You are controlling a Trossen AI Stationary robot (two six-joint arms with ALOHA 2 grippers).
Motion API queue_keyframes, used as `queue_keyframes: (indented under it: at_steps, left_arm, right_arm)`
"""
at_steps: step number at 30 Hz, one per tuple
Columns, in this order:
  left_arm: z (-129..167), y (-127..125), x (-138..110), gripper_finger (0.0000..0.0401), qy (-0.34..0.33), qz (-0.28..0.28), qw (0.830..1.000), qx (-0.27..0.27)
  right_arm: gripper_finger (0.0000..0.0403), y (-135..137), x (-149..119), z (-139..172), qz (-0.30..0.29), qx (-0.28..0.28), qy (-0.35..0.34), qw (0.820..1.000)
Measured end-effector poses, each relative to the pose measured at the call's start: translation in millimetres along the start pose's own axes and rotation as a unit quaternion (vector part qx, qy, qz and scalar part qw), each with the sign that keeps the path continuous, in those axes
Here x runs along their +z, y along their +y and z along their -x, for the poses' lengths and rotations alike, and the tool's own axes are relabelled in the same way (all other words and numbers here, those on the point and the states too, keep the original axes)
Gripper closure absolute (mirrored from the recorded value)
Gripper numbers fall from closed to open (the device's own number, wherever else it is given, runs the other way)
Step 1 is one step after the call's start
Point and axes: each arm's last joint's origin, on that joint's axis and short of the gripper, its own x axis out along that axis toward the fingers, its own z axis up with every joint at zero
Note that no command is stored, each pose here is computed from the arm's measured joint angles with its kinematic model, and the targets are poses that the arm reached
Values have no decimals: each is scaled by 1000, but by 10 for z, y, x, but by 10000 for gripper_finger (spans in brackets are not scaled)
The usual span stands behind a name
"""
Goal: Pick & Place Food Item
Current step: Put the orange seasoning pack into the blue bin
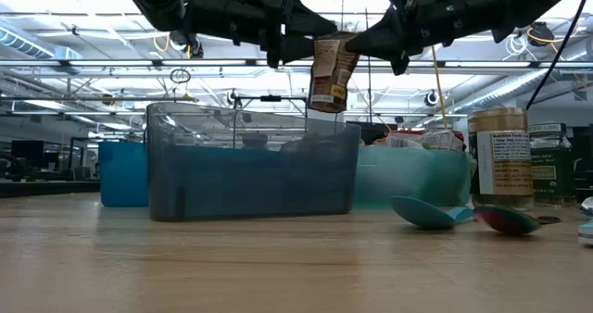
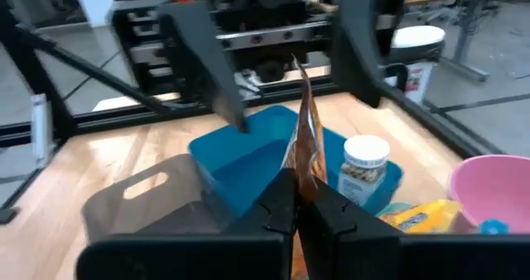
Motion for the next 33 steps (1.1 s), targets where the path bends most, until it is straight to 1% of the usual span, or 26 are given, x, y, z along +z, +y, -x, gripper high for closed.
queue_keyframes:
  at_steps: [2, 4, 7, 13, 19, 20, 22, 25, 28, 31, 33]
  left_arm:
    - [-2, 1, -7, 108, 2, 0, 1000, 0]
    - [-1, 0, 0, 119, 0, 0, 1000, 0]
    - [-1, 0, -3, 155, 2, 0, 1000, 0]
    - [-1, -1, -26, 264, 13, 2, 1000, -2]
    - [0, -20, -27, 381, 13, -4, 999, -36]
    - [0, -24, -26, 390, 12, -5, 999, -46]
    - [28, -36, 2, 392, 14, 2, 998, -58]
    - [113, -48, 75, 396, 26, 4, 998, -49]
    - [268, -58, 164, 396, 39, 7, 999, -23]
    - [477, -97, 179, 398, 46, -3, 999, 7]
    - [620, -134, 172, 398, 38, -9, 999, 26]
  right_arm:
    - [403, 2, 0, 0, 0, 3, 0, 1000]
    - [403, 1, -2, 0, 0, 2, 1, 1000]
    - [403, 0, -7, 0, 0, 2, 4, 1000]
    - [403, -1, -15, 0, 2, 1, 8, 1000]
    - [403, -3, -24, 0, 1, 0, 13, 1000]
    - [403, -3, -24, 2, 0, 0, 13, 1000]
    - [403, -1, -15, 19, -1, -1, 14, 1000]
    - [396, -5, 27, 69, 0, -19, 6, 1000]
    - [375, -14, 63, 140, 11, -43, 4, 999]
    - [348, -7, 83, 220, 16, -42, 12, 999]
    - [331, -5, 87, 265, 16, -43, 21, 999]
